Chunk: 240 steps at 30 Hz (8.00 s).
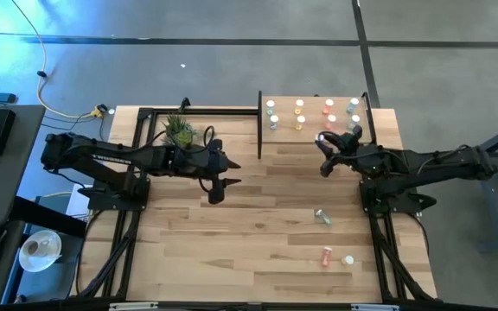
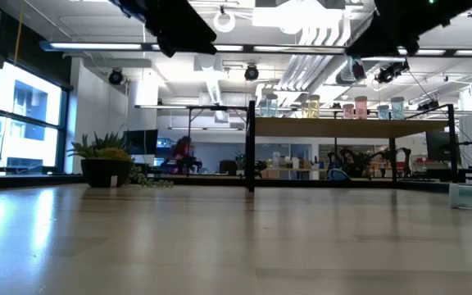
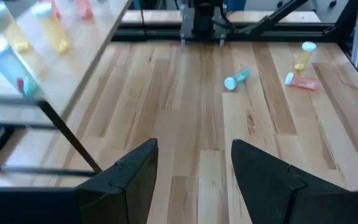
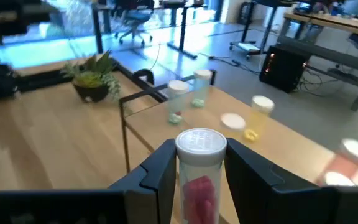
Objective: Pick and place medicine bottles onto shelf by color
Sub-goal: Put the blue pill bottle aligned with the other blue pill bottles on the shelf, then put the yellow pill bottle aligned with the other yellow pill bottles on the shelf
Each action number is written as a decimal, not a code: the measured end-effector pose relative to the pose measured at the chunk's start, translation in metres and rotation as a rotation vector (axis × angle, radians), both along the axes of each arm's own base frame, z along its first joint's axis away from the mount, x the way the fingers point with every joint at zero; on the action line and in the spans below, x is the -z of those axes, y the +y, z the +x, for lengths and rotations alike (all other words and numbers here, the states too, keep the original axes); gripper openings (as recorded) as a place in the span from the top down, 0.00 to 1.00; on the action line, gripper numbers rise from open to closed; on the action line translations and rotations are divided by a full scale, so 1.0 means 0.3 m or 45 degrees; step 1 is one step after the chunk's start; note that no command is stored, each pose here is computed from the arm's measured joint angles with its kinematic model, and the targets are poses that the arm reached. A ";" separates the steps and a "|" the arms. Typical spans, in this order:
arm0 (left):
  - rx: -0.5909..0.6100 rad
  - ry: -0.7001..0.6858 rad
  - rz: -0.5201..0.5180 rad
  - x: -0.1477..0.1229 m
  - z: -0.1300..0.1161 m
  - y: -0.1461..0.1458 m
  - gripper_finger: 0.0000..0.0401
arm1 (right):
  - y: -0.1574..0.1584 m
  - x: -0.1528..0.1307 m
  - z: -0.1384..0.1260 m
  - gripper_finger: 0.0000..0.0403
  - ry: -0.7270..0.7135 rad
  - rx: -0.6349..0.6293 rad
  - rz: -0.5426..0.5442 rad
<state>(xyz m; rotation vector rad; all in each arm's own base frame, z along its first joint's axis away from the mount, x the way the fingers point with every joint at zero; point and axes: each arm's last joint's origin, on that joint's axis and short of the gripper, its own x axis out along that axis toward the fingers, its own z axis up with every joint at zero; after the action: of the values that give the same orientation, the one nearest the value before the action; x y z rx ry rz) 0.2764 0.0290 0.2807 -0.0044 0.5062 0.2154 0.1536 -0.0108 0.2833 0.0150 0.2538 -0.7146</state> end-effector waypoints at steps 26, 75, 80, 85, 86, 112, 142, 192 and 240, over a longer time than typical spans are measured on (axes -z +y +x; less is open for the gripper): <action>0.021 0.015 0.013 0.012 -0.002 -0.004 0.52 | 0.016 0.129 -0.130 0.72 -0.239 0.643 -0.088; 0.032 0.017 0.007 0.013 -0.002 -0.005 0.52 | -0.057 0.250 -0.190 0.72 -0.081 0.954 -0.036; 0.032 0.017 0.007 0.013 -0.002 -0.005 0.52 | -0.062 0.251 -0.192 0.72 -0.079 0.971 -0.031; 0.032 0.017 0.007 0.013 -0.002 -0.005 0.52 | -0.062 0.252 -0.191 0.72 -0.060 0.958 -0.013; 0.032 0.017 0.007 0.013 -0.002 -0.005 0.52 | -0.062 0.253 -0.191 0.72 -0.057 0.957 -0.012; 0.031 0.017 0.008 0.013 -0.002 -0.005 0.52 | -0.063 0.244 -0.176 0.72 -0.146 0.963 0.010; 0.031 0.017 0.008 0.013 -0.002 -0.005 0.52 | -0.080 0.255 -0.158 0.72 -0.040 1.001 -0.026; 0.030 0.017 0.007 0.013 -0.002 -0.005 0.52 | -0.080 0.251 -0.148 0.72 -0.108 0.994 0.021; 0.031 0.026 0.007 0.015 -0.003 -0.005 0.52 | -0.077 0.201 -0.204 0.60 -0.211 0.975 0.012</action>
<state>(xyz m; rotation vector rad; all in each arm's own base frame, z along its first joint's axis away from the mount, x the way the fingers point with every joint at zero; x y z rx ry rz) 0.2755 0.0275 0.2764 0.0089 0.5258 0.1933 0.0923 -0.0338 0.2229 0.1872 0.0842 -1.4658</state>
